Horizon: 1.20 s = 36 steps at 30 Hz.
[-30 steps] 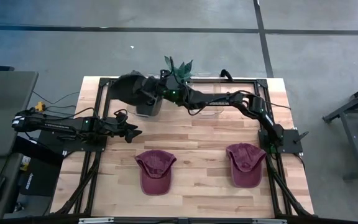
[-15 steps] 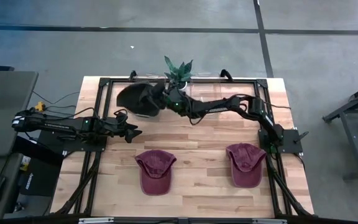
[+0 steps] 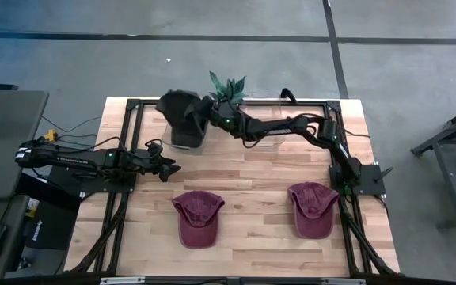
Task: Pick & Place hat
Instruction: Put the black cap into the left transparent bin
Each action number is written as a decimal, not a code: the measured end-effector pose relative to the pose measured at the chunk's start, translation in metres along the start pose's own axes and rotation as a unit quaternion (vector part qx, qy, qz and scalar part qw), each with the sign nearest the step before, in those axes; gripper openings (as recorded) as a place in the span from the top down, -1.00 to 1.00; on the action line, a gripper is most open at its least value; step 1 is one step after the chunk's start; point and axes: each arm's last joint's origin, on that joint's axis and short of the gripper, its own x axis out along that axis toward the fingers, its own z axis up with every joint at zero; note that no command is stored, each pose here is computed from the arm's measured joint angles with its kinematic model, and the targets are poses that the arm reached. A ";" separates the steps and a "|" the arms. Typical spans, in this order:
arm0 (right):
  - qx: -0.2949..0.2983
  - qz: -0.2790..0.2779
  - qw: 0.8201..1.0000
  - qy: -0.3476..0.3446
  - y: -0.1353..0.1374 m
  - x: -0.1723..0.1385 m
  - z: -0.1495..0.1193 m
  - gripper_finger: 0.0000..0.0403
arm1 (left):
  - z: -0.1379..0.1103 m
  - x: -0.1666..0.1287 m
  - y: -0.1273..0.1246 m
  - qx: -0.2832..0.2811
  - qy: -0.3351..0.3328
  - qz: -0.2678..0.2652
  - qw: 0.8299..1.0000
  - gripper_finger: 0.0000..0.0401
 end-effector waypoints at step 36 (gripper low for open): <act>-0.088 -0.119 0.984 0.102 -0.030 -0.001 0.000 0.71 | 0.000 0.000 0.000 0.000 0.000 0.000 1.000 -0.30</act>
